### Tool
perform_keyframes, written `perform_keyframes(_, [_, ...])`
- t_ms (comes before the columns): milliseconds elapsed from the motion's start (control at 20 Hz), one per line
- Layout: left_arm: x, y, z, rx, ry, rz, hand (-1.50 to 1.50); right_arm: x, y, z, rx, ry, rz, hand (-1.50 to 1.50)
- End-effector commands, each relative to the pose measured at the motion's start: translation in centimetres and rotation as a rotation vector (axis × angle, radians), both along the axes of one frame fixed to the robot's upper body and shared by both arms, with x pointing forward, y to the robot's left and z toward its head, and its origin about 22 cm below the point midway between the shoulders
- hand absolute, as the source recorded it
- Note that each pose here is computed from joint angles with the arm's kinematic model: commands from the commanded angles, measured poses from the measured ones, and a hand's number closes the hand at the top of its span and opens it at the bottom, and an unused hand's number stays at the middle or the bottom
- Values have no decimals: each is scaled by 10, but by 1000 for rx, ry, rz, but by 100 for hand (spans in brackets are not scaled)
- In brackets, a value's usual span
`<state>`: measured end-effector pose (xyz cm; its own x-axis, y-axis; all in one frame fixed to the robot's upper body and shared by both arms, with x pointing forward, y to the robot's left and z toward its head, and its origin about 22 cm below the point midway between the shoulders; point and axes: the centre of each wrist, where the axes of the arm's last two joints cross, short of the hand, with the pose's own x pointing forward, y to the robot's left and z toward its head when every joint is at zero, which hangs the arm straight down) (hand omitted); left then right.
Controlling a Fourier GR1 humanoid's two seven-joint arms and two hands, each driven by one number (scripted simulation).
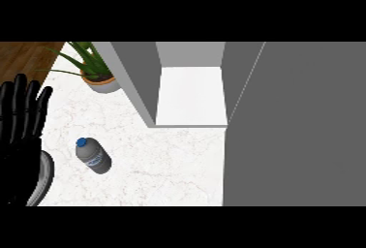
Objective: Pick up the bottled water, place it into the cabinet and close the cabinet
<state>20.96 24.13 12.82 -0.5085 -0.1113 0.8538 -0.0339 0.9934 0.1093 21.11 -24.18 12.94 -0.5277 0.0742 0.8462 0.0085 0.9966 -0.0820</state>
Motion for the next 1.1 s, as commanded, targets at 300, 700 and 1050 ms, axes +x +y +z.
perform_keyframes(300, [-19,-6,-6,-194,236,339,-150,-41,6,-23,61,188,156,-150])
perform_keyframes(700, [-57,-48,16,-243,257,371,-150,-105,7,-5,49,229,194,-150])
perform_keyframes(1050, [-95,-55,32,-251,279,365,-150,-121,-11,20,51,229,199,-150])
